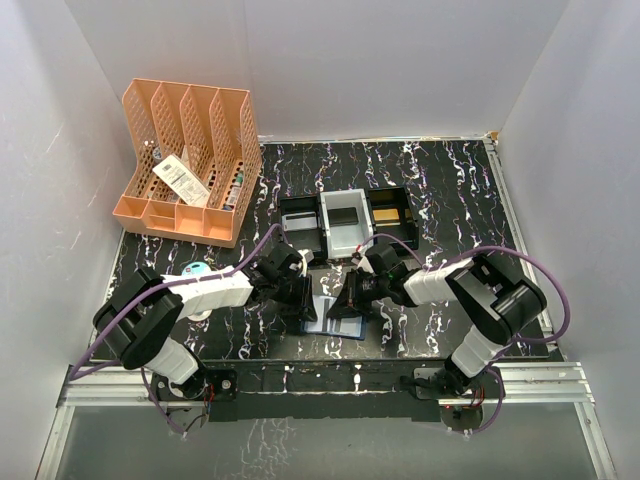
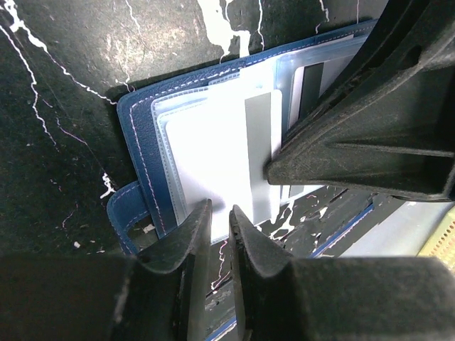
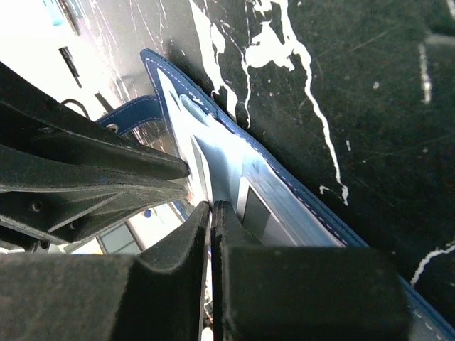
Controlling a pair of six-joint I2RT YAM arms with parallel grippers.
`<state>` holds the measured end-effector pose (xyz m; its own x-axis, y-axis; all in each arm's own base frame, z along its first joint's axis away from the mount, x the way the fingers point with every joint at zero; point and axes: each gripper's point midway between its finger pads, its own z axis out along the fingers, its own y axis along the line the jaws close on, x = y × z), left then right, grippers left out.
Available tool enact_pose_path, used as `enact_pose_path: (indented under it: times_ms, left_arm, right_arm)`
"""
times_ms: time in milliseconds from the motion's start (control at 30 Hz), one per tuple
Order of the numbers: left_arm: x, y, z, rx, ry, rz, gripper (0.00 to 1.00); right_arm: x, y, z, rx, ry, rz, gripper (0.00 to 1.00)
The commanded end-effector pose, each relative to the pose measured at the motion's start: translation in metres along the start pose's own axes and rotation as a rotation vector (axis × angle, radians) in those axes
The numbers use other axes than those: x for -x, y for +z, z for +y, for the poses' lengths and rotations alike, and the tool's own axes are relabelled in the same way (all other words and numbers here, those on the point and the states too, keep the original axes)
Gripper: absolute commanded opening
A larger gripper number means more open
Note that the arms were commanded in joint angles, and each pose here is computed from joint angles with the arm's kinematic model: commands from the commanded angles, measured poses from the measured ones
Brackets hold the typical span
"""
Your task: Take the credit cards out of the card holder
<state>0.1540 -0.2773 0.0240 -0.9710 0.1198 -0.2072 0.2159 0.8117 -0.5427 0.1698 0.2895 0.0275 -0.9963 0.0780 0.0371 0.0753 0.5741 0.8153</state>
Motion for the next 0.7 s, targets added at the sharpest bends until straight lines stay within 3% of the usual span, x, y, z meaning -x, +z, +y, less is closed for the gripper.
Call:
enact_pose_path:
  times_ms: [0, 667]
  left_arm:
    - [-0.009, -0.004, 0.012, 0.051, 0.008, 0.015, 0.16]
    - [-0.015, -0.004, 0.022, 0.087, 0.012, 0.025, 0.15]
  right_arm:
    - [0.004, -0.003, 0.013, 0.031, -0.052, -0.027, 0.0]
    - [-0.002, -0.021, 0.001, -0.009, -0.095, 0.02, 0.04]
